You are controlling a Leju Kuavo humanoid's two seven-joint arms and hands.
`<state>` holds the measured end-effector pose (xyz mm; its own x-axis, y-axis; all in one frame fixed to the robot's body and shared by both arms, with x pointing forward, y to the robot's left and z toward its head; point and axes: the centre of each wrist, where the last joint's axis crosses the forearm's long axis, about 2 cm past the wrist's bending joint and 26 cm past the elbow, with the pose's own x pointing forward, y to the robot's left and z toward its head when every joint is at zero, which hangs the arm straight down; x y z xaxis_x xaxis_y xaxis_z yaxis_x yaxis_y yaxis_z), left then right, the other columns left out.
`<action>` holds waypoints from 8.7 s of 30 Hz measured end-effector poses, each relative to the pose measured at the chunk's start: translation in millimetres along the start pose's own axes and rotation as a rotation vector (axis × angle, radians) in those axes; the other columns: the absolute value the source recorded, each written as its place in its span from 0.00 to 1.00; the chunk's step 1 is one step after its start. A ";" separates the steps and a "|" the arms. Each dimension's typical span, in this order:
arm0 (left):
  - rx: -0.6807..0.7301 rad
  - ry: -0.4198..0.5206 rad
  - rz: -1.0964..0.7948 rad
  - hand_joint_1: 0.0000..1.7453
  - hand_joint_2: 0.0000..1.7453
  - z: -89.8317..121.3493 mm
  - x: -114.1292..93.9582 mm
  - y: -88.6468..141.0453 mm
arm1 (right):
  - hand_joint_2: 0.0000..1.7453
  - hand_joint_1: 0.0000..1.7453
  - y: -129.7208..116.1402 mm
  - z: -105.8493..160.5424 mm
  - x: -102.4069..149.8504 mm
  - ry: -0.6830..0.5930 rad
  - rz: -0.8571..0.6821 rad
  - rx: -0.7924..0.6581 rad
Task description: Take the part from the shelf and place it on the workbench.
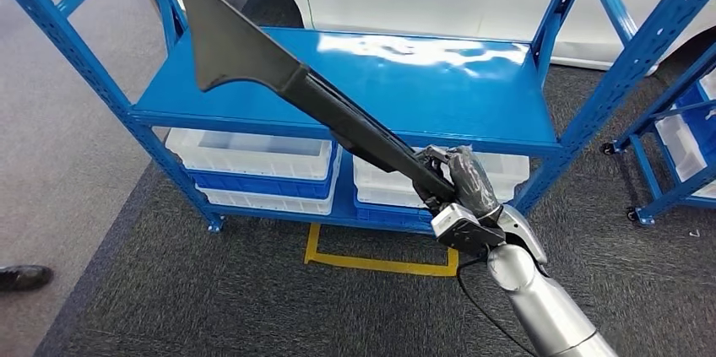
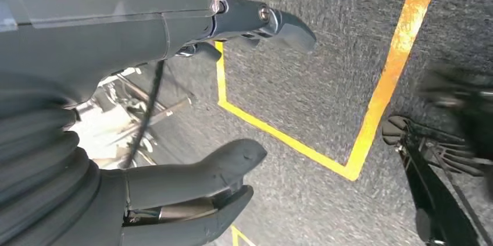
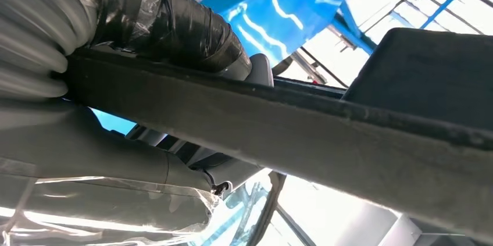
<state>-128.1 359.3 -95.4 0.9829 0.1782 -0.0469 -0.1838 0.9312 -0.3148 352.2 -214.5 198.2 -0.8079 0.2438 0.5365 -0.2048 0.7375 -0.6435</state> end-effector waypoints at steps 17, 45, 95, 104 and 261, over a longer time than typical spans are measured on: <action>-0.024 -0.010 -0.022 0.00 1.00 1.8 13.2 6.2 | 1.00 1.00 -11.4 10.1 0.5 -0.027 -0.086 0.024; -0.044 0.001 -0.161 0.00 1.00 13.5 50.3 30.9 | 1.00 1.00 -13.2 -12.5 6.7 -0.083 -0.123 0.031; -0.107 -0.008 -0.177 0.00 1.00 33.1 26.0 55.9 | 1.00 1.00 -11.3 20.5 12.9 -0.134 -0.071 0.077; -0.096 0.000 -0.182 0.00 1.00 38.3 24.2 63.0 | 1.00 1.00 -12.9 18.4 16.9 -0.153 -0.068 0.077; 0.372 -0.026 -0.028 0.00 1.00 -38.4 87.1 -71.3 | 1.00 1.00 -88.4 -4.8 -14.2 0.199 0.604 0.250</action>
<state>-28.9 296.2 -113.5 0.9879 0.1544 -0.0171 -0.1534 0.9868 0.0509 384.5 -280.1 250.1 -0.7082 0.6961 0.1184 0.1095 0.2739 -0.9555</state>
